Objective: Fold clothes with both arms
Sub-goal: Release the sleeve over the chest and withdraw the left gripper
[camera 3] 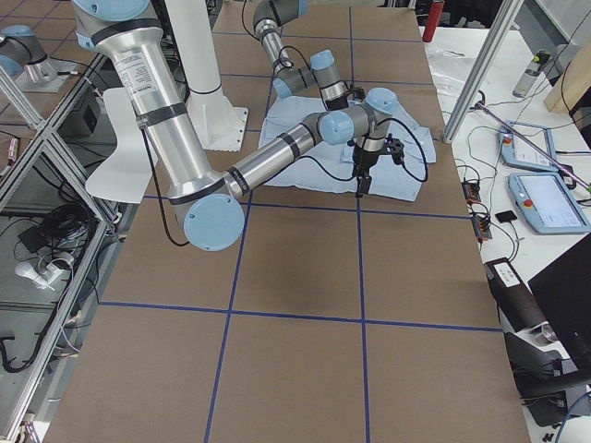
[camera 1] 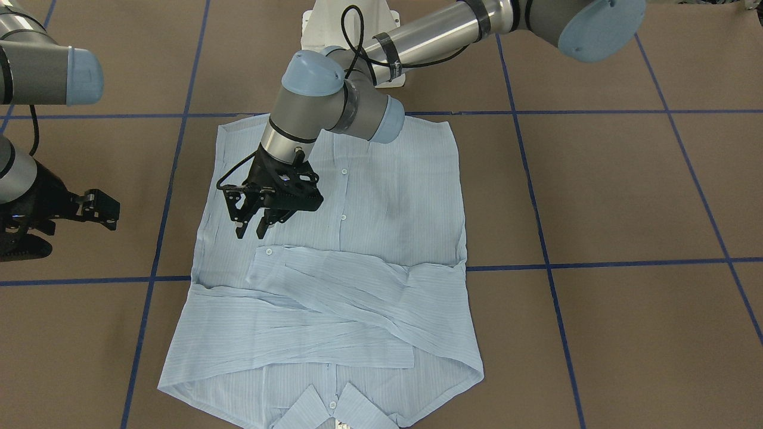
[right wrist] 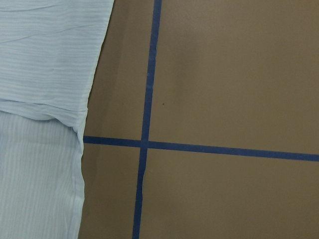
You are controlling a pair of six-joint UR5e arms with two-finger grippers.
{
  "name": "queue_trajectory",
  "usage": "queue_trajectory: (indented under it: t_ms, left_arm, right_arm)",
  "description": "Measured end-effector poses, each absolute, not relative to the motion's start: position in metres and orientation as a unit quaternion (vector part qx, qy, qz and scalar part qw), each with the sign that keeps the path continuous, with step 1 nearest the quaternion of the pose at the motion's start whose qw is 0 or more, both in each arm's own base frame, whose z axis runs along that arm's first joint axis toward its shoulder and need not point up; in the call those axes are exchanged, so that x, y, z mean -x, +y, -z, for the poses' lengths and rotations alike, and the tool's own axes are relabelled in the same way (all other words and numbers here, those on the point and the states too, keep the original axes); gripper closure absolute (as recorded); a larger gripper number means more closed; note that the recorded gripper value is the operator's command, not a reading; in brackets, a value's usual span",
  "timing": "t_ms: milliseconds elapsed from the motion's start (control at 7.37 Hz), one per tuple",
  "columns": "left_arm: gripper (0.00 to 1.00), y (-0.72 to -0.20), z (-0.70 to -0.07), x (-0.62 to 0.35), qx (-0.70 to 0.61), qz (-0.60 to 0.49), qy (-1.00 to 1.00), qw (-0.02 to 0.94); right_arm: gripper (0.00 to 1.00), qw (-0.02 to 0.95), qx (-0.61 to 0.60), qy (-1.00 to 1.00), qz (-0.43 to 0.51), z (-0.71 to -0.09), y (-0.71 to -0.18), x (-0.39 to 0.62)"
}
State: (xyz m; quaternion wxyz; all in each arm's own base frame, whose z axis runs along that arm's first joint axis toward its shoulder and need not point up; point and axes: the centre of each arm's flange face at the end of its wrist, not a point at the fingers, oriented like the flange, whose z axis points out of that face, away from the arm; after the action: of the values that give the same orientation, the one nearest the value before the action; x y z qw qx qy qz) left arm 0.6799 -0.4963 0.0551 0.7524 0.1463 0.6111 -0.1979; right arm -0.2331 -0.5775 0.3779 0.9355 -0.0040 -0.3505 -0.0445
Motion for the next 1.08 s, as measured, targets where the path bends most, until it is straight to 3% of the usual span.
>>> queue_trajectory:
  t_ms: [542,1085]
  left_arm:
    - [0.01,-0.49,-0.083,-0.659,-0.158,0.186,0.614,0.751]
    - [0.01,-0.441,-0.123,-0.546,-0.145,0.146,0.571,0.795]
  right_arm:
    - [0.0,0.932,-0.004,-0.36,0.044,-0.367,-0.566,0.228]
    - [0.0,0.909,-0.016,-0.416,0.015,-0.392,-0.479,0.246]
